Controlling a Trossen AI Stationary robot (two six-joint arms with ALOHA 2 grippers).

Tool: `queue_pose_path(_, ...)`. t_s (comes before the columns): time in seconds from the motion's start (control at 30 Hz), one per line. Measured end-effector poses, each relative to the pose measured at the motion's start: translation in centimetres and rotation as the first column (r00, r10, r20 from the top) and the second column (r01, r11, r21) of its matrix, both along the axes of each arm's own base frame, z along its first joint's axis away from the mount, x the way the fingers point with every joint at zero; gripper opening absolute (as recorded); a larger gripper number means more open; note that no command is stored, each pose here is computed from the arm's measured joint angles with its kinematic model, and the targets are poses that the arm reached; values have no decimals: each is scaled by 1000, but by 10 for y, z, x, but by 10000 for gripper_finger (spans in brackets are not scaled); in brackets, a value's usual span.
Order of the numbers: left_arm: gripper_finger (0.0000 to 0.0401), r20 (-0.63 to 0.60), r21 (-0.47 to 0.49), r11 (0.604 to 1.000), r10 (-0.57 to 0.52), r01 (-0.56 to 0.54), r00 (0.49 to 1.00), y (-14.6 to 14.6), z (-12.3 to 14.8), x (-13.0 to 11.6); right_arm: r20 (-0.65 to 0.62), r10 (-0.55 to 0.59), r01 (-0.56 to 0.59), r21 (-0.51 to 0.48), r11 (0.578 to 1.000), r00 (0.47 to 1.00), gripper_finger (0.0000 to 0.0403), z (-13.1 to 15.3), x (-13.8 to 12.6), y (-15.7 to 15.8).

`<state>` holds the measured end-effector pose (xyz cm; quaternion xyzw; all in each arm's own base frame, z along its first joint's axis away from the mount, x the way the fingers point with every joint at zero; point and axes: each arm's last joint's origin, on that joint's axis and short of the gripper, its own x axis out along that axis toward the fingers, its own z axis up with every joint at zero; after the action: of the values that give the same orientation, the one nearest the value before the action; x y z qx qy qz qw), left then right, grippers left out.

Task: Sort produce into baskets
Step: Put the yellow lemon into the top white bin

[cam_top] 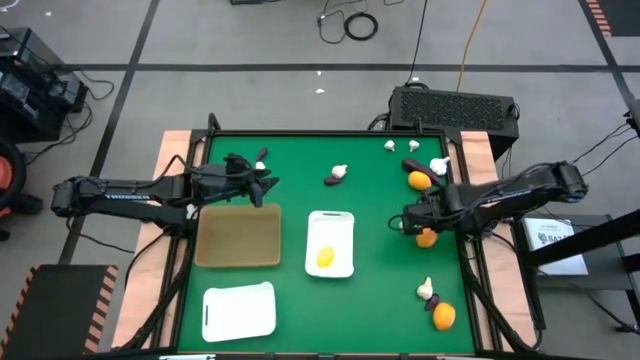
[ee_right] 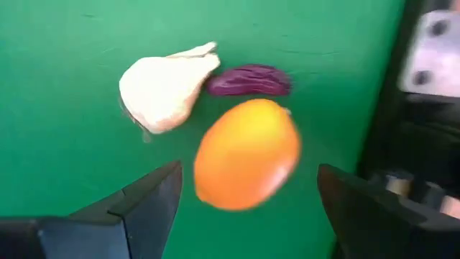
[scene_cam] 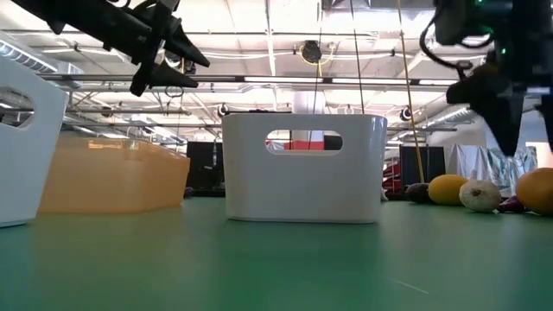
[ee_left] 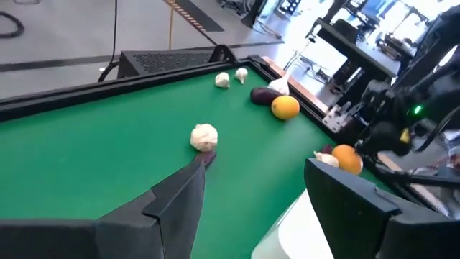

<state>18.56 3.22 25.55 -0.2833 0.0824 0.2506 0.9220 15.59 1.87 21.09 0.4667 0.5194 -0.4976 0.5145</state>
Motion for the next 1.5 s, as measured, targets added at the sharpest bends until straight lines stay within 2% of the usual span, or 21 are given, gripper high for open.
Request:
queue_pose_path(0.17,246,8,-19,1000,9,-9,1000,0,0,0,3,-80,80,-43,996,997,313,-13,-3,2)
queue_pose_path(0.43,246,18,-33,998,46,-46,999,1,0,0,21,-90,91,-61,994,996,313,-13,-3,8)
queue_pose_path(0.6,246,17,-32,998,49,-48,999,1,0,-1,45,-139,142,-80,987,989,313,-15,-1,15)
queue_pose_path(0.7,246,11,-23,999,45,-45,999,1,0,-1,19,-180,181,-101,978,983,313,-20,1,20)
queue_pose_path(0.8,246,-25,34,999,15,-14,1000,1,-1,-1,-10,-236,232,-151,961,972,313,-27,4,24)
queue_pose_path(0.9,246,-67,52,997,-44,48,997,0,-3,-1,-28,-284,273,-204,940,958,313,-35,8,26)
queue_pose_path(1.1,246,-99,25,985,-170,173,980,-2,-6,-1,-56,-339,318,-230,920,939,313,-46,13,31)
queue_pose_path(1.37,246,-99,23,980,-195,198,976,-3,-6,-1,-55,-375,356,-210,910,925,312,-52,18,34)
queue_pose_path(1.5,246,-97,22,979,-199,202,975,-3,-6,-1,-61,-380,361,-204,910,923,291,-52,18,35)
